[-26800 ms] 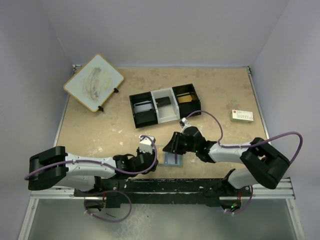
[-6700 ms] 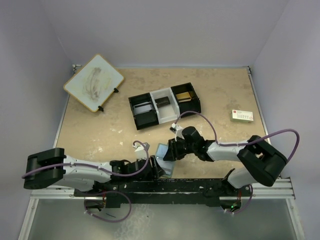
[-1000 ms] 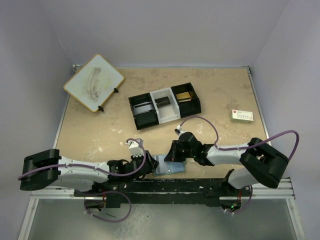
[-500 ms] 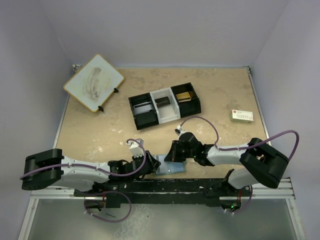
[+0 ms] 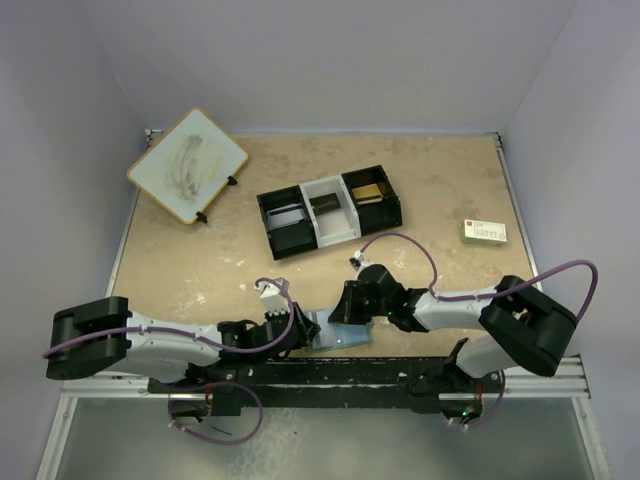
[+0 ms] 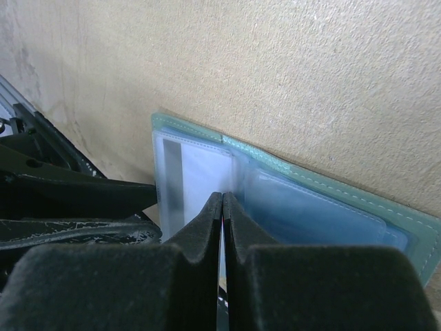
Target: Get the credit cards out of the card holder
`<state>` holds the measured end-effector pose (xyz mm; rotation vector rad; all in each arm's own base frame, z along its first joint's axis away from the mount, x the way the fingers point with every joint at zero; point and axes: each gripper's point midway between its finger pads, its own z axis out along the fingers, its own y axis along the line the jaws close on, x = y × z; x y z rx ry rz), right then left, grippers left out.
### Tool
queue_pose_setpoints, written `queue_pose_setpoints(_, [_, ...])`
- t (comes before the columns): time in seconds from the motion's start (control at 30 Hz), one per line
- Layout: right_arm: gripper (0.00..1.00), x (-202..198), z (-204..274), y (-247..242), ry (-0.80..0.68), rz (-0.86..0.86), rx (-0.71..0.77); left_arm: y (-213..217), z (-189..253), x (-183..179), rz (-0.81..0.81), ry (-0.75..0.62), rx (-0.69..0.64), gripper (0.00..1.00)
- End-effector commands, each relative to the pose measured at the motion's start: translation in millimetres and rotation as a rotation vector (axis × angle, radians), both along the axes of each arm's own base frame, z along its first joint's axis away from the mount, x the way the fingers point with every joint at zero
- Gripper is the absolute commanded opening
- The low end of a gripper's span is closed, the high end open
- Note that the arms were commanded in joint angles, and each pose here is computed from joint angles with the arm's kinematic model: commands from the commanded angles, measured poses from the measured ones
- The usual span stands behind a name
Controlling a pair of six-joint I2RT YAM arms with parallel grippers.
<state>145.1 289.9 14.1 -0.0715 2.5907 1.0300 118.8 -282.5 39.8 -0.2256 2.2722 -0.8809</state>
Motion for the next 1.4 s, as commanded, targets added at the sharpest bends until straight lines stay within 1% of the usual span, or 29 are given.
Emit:
queue_pose_setpoints(0.0, [0.05, -18.6, -38.8, -32.4, 0.076, -0.002, -0.167, -31.4, 39.0, 3.2, -0.025, -0.025, -0.152, 0.29])
queue_pose_setpoints(0.1, [0.06, -18.4, -37.2, -31.9, 0.072, -0.001, -0.161, -31.6, 44.5, 3.8, -0.027, -0.035, -0.163, 0.26])
queue_pose_setpoints(0.33, [0.08, -17.4, -34.0, -30.9, 0.064, -0.001, -0.154, -32.7, 61.2, 7.2, -0.027, -0.072, -0.188, 0.26])
queue_pose_setpoints(0.53, [0.10, -17.4, -32.9, -30.3, 0.064, 0.000, -0.150, -34.8, 56.8, 6.9, -0.034, -0.068, -0.164, 0.26])
queue_pose_setpoints(0.7, [0.11, -17.5, -32.3, -30.4, 0.062, 0.000, -0.149, -32.1, 50.7, 7.9, -0.024, -0.054, -0.102, 0.28])
queue_pose_setpoints(0.83, [0.11, -16.4, -29.9, -28.4, 0.059, 0.001, -0.141, -39.2, 56.3, 7.4, -0.047, -0.070, -0.119, 0.29])
queue_pose_setpoints(0.97, [0.12, -14.0, -23.5, -25.6, 0.046, 0.000, -0.126, -46.3, 52.6, 8.6, -0.053, -0.076, -0.123, 0.30])
queue_pose_setpoints(1.07, [0.16, -10.4, -13.2, -22.0, 0.023, -0.005, -0.099, -54.4, 53.3, 10.4, -0.056, -0.081, -0.135, 0.30])
queue_pose_setpoints(1.37, [0.17, -4.4, 0.3, -24.0, 0.003, -0.053, -0.085, -64.9, 42.0, 12.2, -0.061, -0.076, -0.106, 0.30])
